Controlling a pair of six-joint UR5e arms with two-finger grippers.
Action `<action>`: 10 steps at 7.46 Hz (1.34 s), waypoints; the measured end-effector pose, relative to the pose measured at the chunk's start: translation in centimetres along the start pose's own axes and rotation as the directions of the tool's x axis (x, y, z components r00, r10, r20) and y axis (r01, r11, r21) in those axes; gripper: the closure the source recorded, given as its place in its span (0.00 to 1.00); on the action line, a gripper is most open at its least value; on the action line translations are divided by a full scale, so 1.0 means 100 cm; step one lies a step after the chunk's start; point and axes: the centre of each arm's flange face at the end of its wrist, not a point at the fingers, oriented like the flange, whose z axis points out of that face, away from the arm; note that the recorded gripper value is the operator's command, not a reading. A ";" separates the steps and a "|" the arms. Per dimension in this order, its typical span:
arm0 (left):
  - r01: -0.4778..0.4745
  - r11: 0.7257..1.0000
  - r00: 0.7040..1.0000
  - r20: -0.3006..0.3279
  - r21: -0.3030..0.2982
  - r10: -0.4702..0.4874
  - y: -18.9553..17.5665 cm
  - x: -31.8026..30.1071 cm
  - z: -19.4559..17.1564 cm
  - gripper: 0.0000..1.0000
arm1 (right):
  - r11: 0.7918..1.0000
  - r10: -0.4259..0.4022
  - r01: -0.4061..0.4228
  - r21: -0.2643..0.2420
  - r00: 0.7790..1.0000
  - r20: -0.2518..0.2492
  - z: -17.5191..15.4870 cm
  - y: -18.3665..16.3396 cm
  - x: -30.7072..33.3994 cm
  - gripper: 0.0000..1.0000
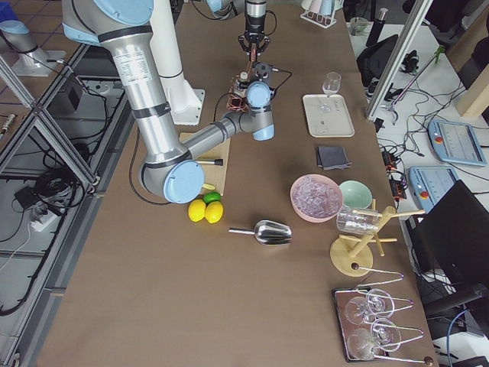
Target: Take tea from basket to plate
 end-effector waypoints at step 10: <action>0.000 1.000 1.000 0.001 0.001 0.000 0.000 0.000 0.000 1.00 | 0.999 -0.054 0.054 -0.003 0.998 -0.044 0.034 0.010 0.009 1.00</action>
